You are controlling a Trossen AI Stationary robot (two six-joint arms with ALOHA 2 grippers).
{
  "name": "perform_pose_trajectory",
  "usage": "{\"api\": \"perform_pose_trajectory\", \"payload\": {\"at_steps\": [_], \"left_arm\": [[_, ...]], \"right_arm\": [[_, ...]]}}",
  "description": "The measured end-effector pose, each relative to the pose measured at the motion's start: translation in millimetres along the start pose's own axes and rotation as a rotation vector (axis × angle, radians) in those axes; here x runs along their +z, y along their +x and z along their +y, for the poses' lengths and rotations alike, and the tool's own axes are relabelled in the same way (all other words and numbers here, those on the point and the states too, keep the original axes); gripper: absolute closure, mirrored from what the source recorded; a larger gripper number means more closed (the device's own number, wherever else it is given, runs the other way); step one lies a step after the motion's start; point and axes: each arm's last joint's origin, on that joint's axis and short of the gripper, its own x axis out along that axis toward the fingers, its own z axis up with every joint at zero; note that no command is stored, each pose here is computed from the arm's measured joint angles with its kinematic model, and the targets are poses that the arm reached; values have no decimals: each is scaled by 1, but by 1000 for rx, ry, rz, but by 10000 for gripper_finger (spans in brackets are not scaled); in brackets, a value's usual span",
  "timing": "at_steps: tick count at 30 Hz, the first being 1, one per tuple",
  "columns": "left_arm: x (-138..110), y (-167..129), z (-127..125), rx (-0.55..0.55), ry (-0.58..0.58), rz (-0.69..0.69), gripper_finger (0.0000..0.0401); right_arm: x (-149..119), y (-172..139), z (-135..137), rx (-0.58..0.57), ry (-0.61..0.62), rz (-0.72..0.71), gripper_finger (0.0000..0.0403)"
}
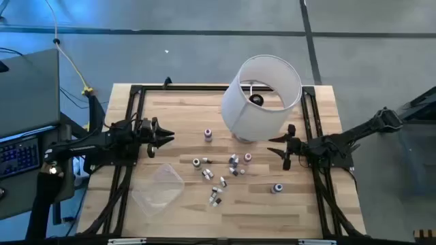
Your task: Pick & Place food coloring
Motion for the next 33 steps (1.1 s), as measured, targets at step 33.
{"api": "perform_pose_trajectory", "payload": {"at_steps": [33], "left_arm": [[-4, 3, 2, 17, -6, 51, 290]], "right_arm": [[0, 0, 0, 0, 0, -1, 243]]}}
